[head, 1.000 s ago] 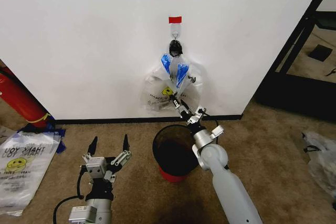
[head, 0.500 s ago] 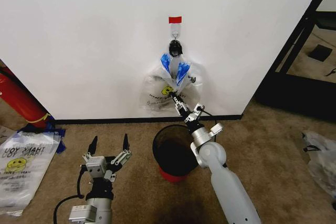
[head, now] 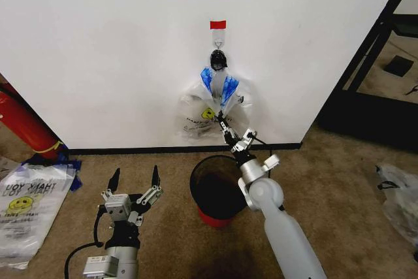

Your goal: Pick up the garbage bag from the wall and place it over the trash bin.

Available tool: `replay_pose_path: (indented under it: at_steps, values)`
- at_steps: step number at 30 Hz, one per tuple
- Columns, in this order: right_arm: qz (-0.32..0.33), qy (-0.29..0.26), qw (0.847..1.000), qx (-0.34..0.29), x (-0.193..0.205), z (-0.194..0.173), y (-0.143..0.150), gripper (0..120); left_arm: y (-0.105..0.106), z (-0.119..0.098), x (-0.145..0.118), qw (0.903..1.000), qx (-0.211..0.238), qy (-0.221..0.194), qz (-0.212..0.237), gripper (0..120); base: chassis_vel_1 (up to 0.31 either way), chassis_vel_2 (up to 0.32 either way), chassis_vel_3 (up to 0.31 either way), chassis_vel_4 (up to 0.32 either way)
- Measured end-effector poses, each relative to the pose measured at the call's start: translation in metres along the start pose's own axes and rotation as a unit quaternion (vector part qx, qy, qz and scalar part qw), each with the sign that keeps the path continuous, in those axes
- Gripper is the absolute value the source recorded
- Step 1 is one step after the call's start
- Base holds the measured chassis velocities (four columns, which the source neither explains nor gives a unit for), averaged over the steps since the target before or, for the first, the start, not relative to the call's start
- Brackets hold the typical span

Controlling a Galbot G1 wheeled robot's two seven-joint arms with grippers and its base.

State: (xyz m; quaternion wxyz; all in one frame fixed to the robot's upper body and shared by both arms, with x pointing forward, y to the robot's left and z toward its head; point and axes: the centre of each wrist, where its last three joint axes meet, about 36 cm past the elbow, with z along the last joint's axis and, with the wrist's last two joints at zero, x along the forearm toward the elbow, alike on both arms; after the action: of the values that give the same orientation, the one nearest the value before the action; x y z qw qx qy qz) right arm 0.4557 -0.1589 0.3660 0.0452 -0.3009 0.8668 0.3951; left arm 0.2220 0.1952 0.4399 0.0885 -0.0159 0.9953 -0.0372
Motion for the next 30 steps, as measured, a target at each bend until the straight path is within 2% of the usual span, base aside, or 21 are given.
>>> replay_pose_path:
  at_steps: [3, 11, 30]
  values:
    - [-0.002, 0.016, 1.000, 0.026, 0.028, 0.001, 0.004, 0, -0.002, 0.000, 0.000, 1.0000, 0.004, -0.001, 0.003, 100, 0.000, 0.000, 0.000, 0.000]
    - [0.006, 0.025, 0.998, 0.059, 0.070, 0.005, 0.016, 0, -0.007, -0.001, 0.001, 0.9999, 0.010, -0.002, 0.012, 100, 0.000, 0.000, 0.000, 0.000]
    - [-0.006, 0.050, 0.990, 0.135, 0.124, 0.001, 0.025, 0, -0.011, -0.005, 0.002, 0.9996, 0.019, -0.010, 0.021, 100, 0.000, 0.000, 0.000, 0.000]
